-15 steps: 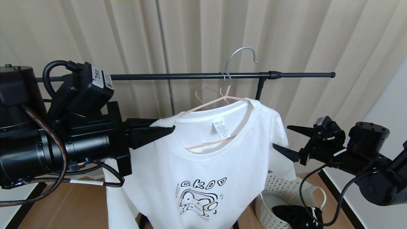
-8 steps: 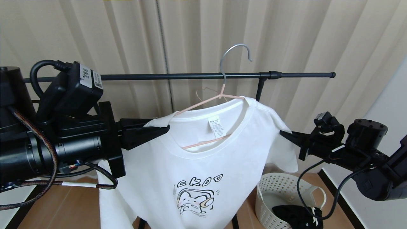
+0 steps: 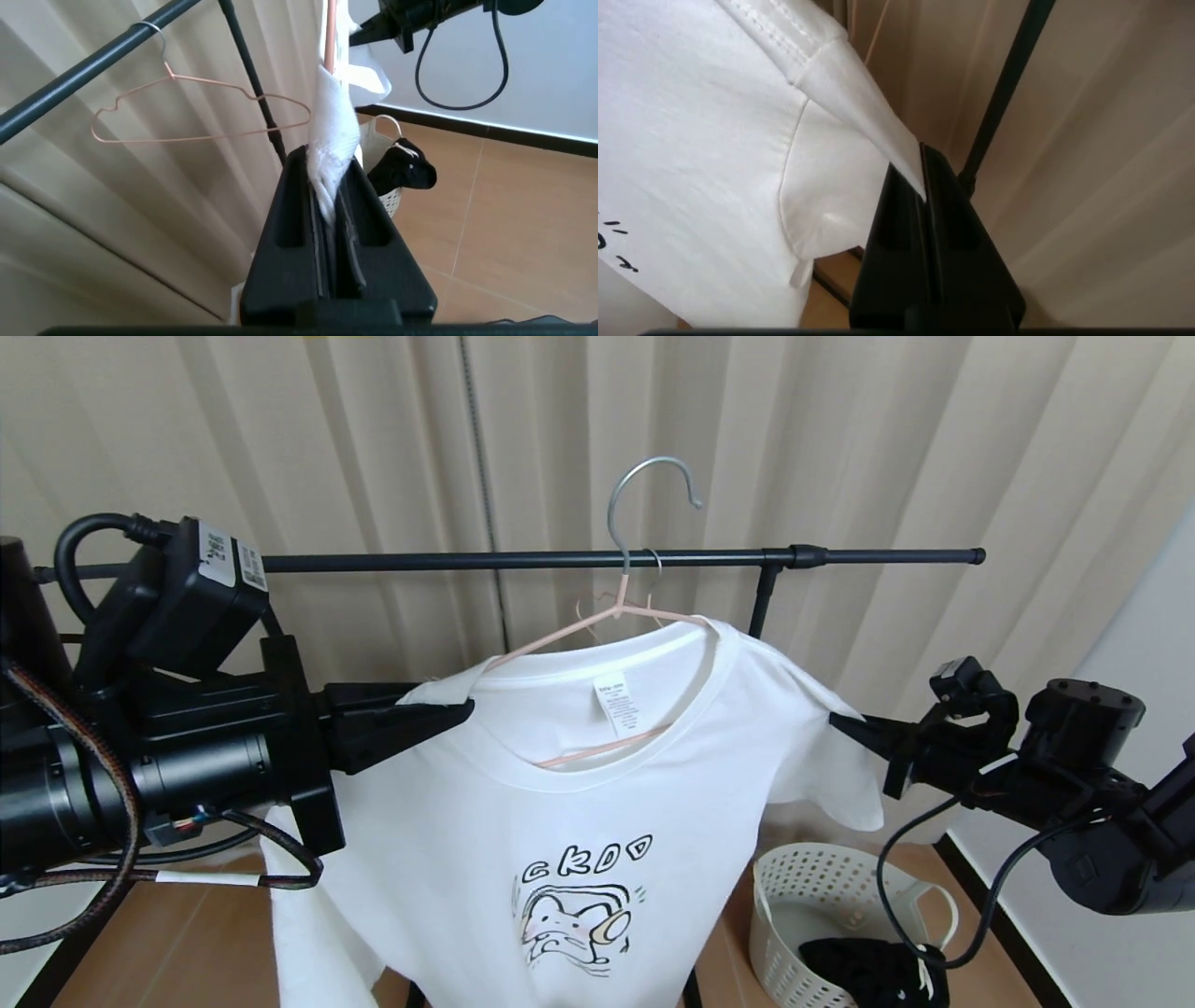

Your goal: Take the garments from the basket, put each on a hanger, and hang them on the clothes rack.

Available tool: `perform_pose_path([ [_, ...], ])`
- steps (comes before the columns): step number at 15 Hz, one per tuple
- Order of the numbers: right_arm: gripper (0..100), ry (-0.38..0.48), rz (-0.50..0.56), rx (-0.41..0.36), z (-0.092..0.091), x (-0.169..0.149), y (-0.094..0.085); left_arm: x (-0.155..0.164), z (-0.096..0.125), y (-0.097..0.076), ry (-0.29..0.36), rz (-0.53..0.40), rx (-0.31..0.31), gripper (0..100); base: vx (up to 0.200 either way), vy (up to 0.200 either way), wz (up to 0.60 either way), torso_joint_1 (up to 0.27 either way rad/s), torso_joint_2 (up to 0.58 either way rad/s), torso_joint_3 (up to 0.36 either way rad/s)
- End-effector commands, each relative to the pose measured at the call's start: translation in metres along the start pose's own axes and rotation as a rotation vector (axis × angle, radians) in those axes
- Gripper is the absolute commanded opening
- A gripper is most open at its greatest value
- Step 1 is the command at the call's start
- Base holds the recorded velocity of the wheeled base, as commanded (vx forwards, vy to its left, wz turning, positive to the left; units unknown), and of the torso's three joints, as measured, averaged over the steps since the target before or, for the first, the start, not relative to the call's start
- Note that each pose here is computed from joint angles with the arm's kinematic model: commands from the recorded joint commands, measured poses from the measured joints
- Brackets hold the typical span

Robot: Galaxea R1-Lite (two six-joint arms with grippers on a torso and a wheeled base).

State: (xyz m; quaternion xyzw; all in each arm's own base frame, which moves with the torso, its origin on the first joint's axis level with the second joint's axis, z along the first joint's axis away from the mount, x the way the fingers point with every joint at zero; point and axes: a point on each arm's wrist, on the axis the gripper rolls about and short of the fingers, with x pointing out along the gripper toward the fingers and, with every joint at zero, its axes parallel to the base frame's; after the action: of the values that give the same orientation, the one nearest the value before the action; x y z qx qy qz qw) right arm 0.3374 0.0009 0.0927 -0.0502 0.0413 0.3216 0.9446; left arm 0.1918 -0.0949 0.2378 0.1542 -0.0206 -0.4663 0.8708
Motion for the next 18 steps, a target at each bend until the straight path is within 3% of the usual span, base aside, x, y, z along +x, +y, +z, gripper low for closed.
perform_pose_path([
  [1,0,-0.009,0.006,-0.011,0.007,-0.006,0.007,0.000,-0.001,0.001,0.005,0.005,-0.010,0,0.000,0.000,0.00,0.000,0.00,0.000],
  [4,0,-0.013,0.041,-0.019,0.017,-0.018,0.025,0.000,-0.002,0.002,0.009,0.010,-0.019,0,0.000,0.000,0.00,0.000,0.00,0.000],
  [5,100,-0.026,0.057,-0.032,0.024,-0.021,0.030,0.000,-0.002,0.003,0.008,0.015,-0.022,0,0.000,0.000,0.00,0.000,0.00,0.000],
  [10,100,-0.079,0.091,-0.071,0.045,-0.027,0.047,-0.008,-0.011,0.015,0.043,0.085,-0.072,0,0.000,0.000,0.00,0.000,0.00,0.000],
  [14,100,-0.147,0.121,-0.023,0.073,-0.025,0.075,-0.004,-0.042,0.024,0.144,0.113,-0.148,0,0.000,0.000,0.00,0.000,0.00,0.000],
  [18,100,-0.154,0.106,-0.025,0.076,-0.022,0.084,0.001,-0.066,0.020,0.231,0.115,-0.198,0,0.000,0.000,0.00,0.000,0.00,0.000],
])
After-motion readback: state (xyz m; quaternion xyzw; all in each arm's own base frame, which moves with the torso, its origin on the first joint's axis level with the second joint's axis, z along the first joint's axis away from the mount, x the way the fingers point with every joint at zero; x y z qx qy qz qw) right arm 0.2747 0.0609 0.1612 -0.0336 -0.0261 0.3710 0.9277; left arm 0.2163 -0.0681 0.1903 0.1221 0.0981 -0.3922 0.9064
